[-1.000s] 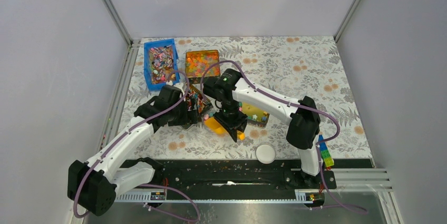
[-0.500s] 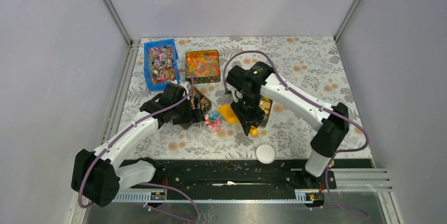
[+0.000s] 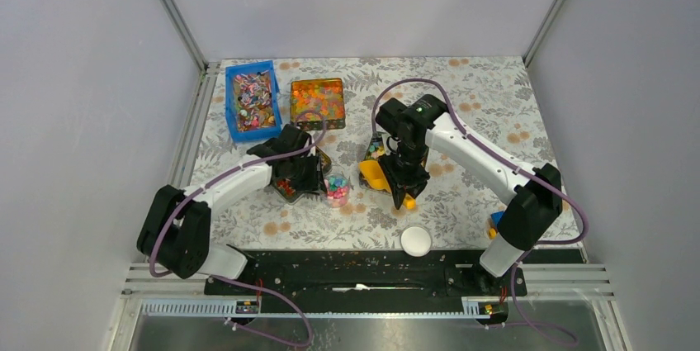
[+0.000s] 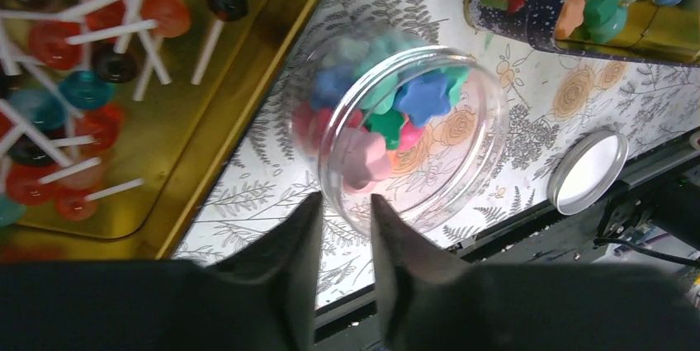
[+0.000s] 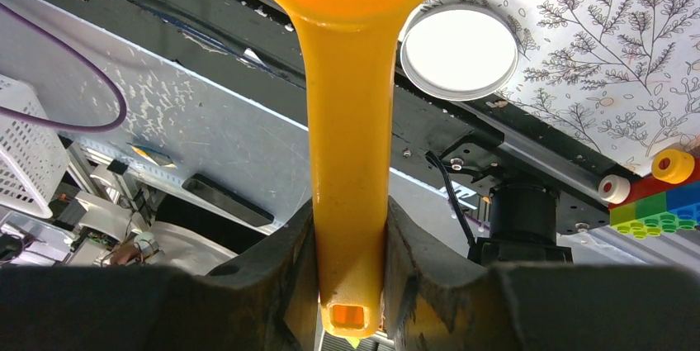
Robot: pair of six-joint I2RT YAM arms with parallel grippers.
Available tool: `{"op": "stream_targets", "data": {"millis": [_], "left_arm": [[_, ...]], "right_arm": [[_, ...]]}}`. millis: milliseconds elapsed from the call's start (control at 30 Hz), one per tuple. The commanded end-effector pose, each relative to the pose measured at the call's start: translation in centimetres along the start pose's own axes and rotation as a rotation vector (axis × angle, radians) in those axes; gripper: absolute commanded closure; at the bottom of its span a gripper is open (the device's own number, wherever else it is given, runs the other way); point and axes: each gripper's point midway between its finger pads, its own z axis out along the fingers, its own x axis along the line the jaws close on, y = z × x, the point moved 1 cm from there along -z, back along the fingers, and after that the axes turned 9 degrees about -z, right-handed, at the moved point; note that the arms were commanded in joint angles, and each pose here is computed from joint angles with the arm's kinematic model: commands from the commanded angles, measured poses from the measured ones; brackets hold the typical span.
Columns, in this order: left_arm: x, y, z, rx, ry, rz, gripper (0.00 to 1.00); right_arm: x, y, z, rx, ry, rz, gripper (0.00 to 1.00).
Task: Pack the candies
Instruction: Adjust the packing bottle at the center of the board.
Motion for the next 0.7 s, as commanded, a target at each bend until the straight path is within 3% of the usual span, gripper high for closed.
{"op": "stream_targets", "data": {"millis": [0, 100, 333, 400, 533, 667], "left_arm": [[-2.8, 0.9, -0.2, -0.026, -0.049, 0.091, 0.82], [-3.4, 0.6, -0.4, -0.036, -0.026, 0.144, 0.95], [-3.1, 1.0, -1.1, -0.091, 0.040, 0.201, 0.96], [-3.0, 1.2, -1.3, -0.101, 0.056, 0.212, 0.86], [-2.8, 1.6, -2.0, -0.131, 0.076, 0.220, 0.53], [-3.0, 1.8, -2.6, -0.158, 0.067, 0.219, 0.43]], "right_arm": [[0.3, -0.4, -1.2, -0.046, 0.021, -0.010, 1.00], [0.1, -0.5, -1.2, -0.046, 0.015, -0.009, 1.00], [-0.2, -0.3, -1.1, -0.051, 0.007, -0.009, 1.00], [-0.2, -0.2, -1.0, -0.054, 0.006, -0.007, 1.00], [-0.5, 0.1, -1.0, -0.070, 0.001, -0.001, 1.00], [-1.1, 0.3, -0.7, -0.094, -0.007, 0.019, 1.00]]}}
